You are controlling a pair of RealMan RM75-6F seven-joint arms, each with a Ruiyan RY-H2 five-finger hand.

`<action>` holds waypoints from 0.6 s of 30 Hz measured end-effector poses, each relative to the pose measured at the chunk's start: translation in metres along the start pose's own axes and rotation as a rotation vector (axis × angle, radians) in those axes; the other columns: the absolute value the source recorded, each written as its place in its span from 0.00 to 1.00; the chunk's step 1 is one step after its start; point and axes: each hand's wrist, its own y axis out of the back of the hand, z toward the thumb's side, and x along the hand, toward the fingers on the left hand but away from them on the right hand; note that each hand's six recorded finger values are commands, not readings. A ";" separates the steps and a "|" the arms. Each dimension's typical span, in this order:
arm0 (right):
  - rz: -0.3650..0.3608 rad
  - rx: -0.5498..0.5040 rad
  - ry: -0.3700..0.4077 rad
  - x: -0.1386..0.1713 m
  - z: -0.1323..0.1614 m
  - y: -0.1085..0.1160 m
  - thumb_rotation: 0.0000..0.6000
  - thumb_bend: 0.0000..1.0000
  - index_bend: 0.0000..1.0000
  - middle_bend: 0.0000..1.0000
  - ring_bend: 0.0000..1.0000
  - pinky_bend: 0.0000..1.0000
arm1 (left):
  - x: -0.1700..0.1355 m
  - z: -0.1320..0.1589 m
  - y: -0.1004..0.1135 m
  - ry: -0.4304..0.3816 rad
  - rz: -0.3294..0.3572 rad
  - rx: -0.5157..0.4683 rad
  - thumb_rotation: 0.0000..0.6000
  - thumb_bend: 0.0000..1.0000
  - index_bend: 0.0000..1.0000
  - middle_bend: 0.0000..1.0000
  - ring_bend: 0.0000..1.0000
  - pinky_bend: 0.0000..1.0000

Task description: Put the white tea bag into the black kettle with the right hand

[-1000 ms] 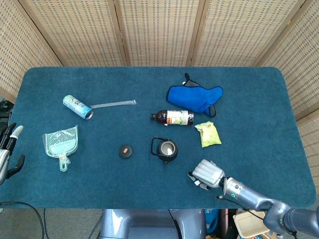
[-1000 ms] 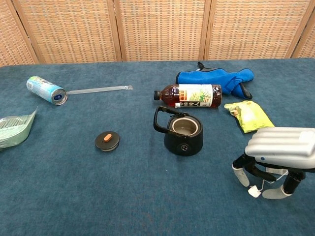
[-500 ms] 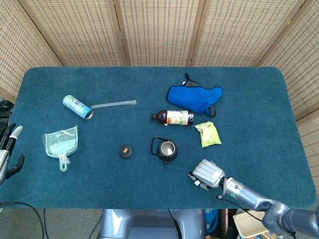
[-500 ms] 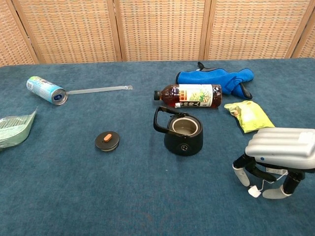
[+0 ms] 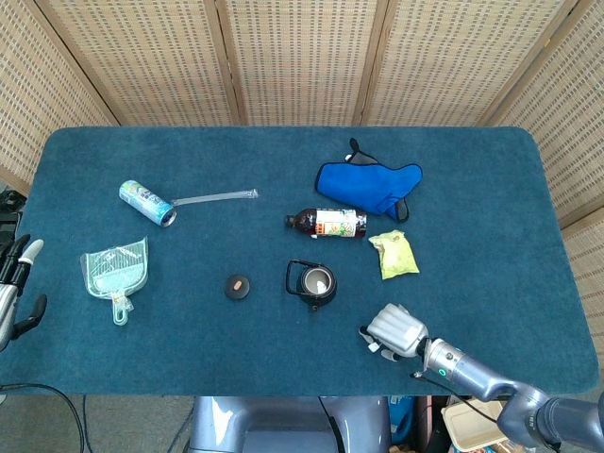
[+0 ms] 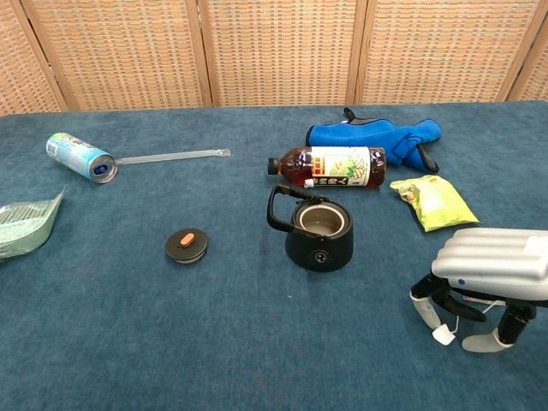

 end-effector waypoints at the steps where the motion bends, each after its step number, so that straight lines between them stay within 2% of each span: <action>1: 0.001 -0.001 0.000 0.000 0.000 0.000 1.00 0.44 0.53 0.81 0.82 0.85 | 0.000 0.000 0.000 0.000 0.000 0.001 1.00 0.48 0.03 0.00 0.00 0.00; 18: 0.004 -0.011 0.003 0.001 0.002 -0.005 1.00 0.46 0.59 0.81 0.82 0.85 | 0.000 0.002 0.001 -0.004 0.000 0.002 1.00 0.48 0.03 0.00 0.00 0.00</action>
